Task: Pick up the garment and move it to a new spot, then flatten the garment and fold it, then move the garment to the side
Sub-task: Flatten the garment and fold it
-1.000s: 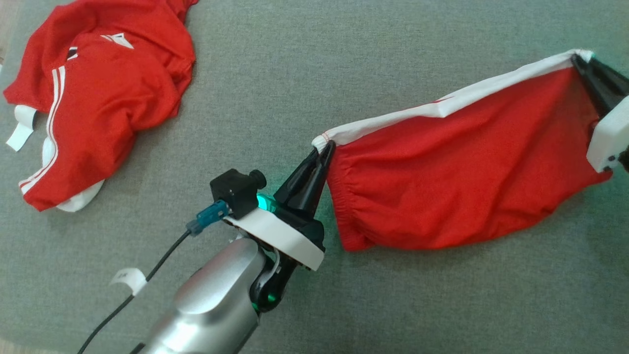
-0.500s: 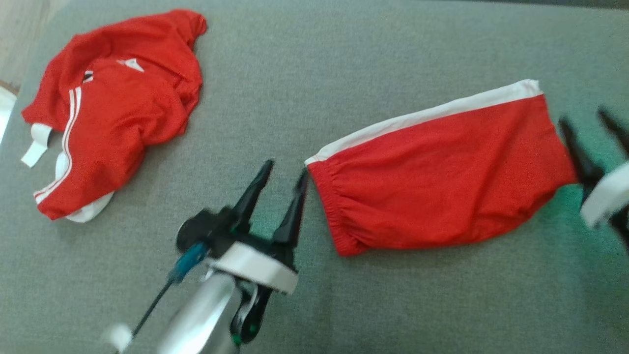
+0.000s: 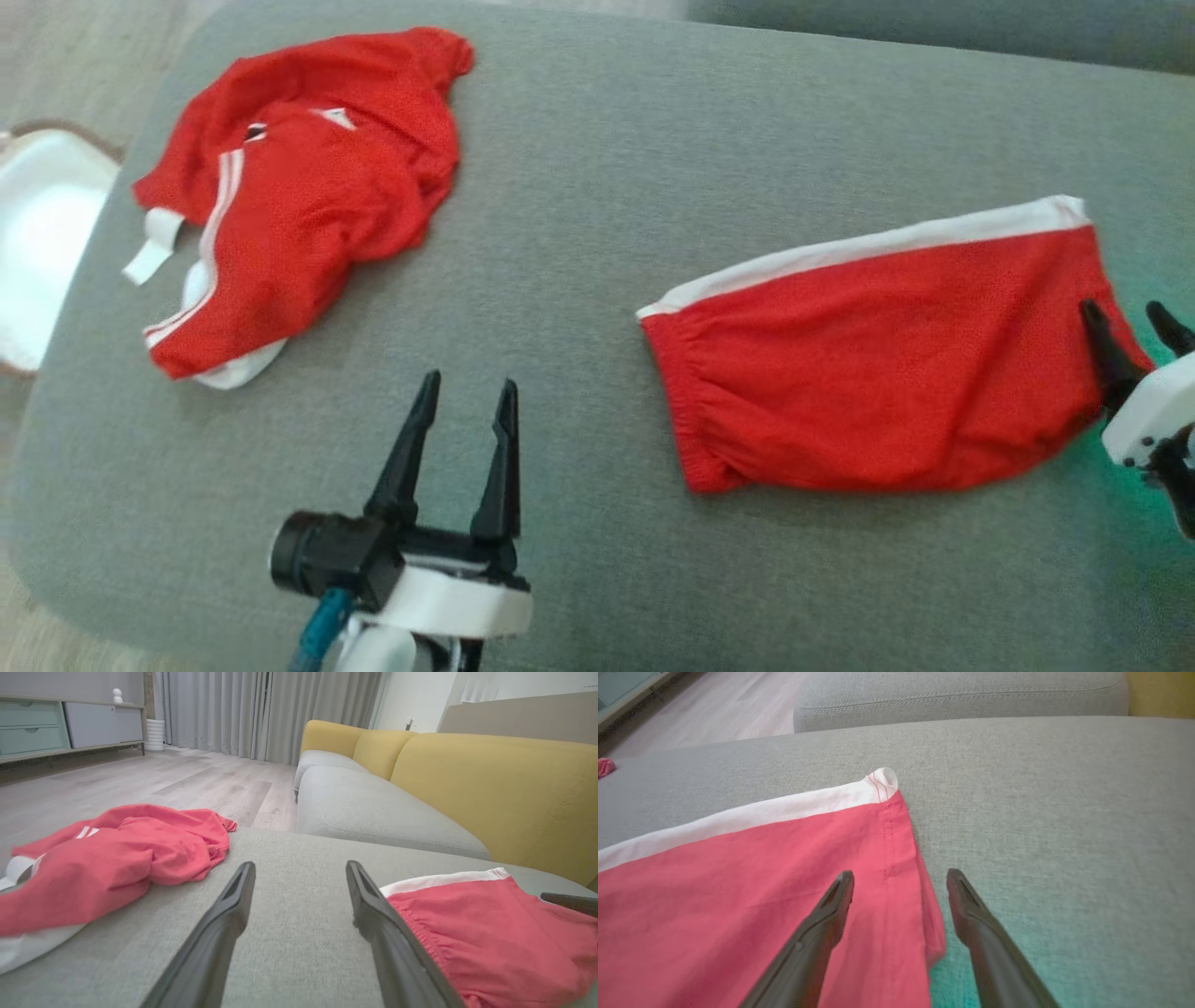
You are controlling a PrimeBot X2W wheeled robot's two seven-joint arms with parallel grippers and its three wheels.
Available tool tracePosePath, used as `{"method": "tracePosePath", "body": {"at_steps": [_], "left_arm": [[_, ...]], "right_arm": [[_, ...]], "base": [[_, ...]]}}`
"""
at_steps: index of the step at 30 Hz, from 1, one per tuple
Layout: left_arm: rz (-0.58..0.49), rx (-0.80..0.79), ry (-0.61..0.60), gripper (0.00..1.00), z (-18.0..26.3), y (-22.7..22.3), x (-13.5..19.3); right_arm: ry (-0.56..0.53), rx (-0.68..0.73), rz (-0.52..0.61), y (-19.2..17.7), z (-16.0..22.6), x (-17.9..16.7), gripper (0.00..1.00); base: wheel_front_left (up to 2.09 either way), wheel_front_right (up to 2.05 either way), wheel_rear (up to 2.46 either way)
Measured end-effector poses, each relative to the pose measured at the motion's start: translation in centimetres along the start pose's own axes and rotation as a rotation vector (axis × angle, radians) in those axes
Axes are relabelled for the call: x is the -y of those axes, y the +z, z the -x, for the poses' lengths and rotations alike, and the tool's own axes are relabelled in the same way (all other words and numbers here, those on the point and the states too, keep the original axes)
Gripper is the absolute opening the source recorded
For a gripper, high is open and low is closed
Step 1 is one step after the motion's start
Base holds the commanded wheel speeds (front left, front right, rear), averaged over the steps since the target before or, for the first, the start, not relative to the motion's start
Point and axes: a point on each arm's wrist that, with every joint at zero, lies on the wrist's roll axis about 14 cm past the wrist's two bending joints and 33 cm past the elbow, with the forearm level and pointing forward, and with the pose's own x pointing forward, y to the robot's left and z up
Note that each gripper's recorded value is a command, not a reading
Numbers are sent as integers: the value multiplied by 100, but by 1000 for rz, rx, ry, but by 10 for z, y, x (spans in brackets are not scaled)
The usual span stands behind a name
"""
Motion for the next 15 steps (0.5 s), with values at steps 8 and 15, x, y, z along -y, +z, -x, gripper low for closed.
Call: {"method": "tracePosePath", "body": {"at_steps": [8, 15], "left_arm": [[10, -4, 34, 100, 17, 0, -4], [7, 8, 51, 100, 19, 3, -6]], "right_arm": [[-36, -145, 27, -15, -22, -1, 100], [24, -196, -29, -20, -24, -24, 0]], "base": [[0, 0, 0], [0, 0, 0]]}}
